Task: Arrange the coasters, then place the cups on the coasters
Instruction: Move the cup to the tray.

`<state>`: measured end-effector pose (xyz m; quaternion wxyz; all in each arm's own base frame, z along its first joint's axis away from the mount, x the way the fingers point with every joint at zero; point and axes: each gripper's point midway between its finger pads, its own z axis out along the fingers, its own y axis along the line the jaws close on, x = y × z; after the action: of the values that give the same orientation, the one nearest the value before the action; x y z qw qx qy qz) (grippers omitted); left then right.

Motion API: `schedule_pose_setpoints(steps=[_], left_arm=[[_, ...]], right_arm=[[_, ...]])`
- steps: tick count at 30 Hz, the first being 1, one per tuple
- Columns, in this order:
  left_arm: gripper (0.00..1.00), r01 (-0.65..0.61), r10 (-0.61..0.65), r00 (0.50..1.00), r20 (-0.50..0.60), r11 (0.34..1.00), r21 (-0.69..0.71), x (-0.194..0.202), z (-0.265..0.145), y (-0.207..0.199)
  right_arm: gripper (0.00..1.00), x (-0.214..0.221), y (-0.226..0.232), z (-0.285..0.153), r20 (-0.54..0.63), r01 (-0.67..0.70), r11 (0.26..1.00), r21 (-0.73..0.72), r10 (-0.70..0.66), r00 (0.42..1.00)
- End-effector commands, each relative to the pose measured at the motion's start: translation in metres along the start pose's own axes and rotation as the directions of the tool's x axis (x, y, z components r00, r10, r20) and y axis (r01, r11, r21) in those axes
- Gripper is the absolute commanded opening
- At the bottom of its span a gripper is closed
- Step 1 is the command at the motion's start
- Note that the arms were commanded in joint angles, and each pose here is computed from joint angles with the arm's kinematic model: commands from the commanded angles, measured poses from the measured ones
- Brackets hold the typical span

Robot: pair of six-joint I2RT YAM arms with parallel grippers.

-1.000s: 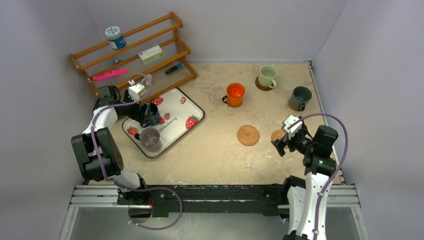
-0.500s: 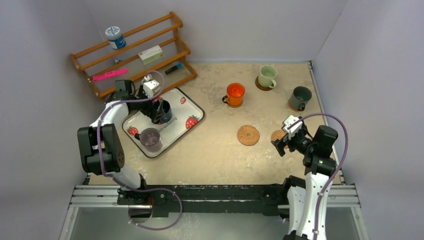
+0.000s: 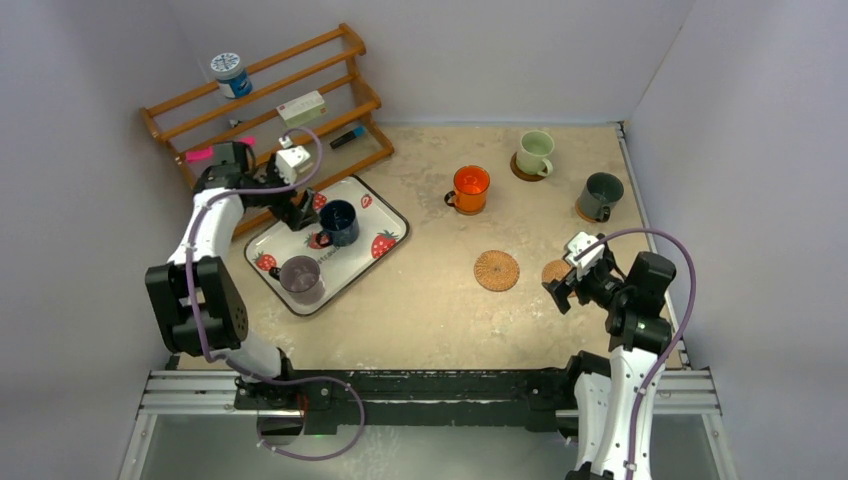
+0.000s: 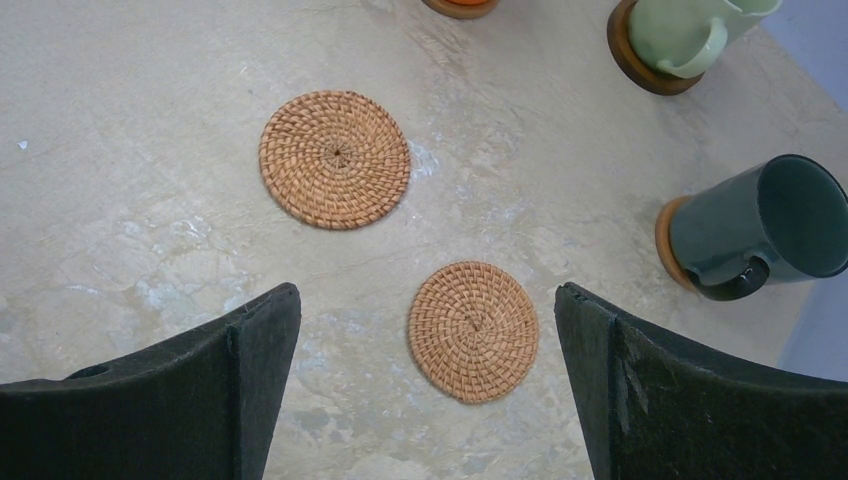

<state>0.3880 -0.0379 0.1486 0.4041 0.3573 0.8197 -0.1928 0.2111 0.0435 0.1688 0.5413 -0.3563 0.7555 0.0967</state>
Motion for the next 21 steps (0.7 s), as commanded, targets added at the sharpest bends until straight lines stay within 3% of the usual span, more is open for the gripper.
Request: schedule_pose_setpoints(steps=[1,5,11,21], left_arm=[[1.00,-0.155,0.156,0.988,-0.004,0.986,0.062,0.000,-0.055,-0.024],[1.00,-0.252,0.271,0.952,-0.139,0.957,0.140,0.040,-0.075,-0.050],[1.00,-0.316,0.372,0.903,-0.214,0.914,0.256,0.082,-0.084,-0.084],[1.00,-0.280,0.292,0.942,-0.167,0.956,0.093,0.070,-0.058,-0.045]], right_arm=[[0.99,-0.003,0.004,-0.001,0.017,0.017,1.000,-0.012,-0.017,1.000],[0.99,-0.003,0.004,-0.001,0.017,0.018,1.000,-0.012,-0.018,1.000],[0.99,-0.003,0.004,-0.001,0.015,0.017,1.000,-0.013,-0.017,1.000],[0.99,-0.001,0.004,0.000,0.012,0.014,1.000,-0.016,-0.014,1.000]])
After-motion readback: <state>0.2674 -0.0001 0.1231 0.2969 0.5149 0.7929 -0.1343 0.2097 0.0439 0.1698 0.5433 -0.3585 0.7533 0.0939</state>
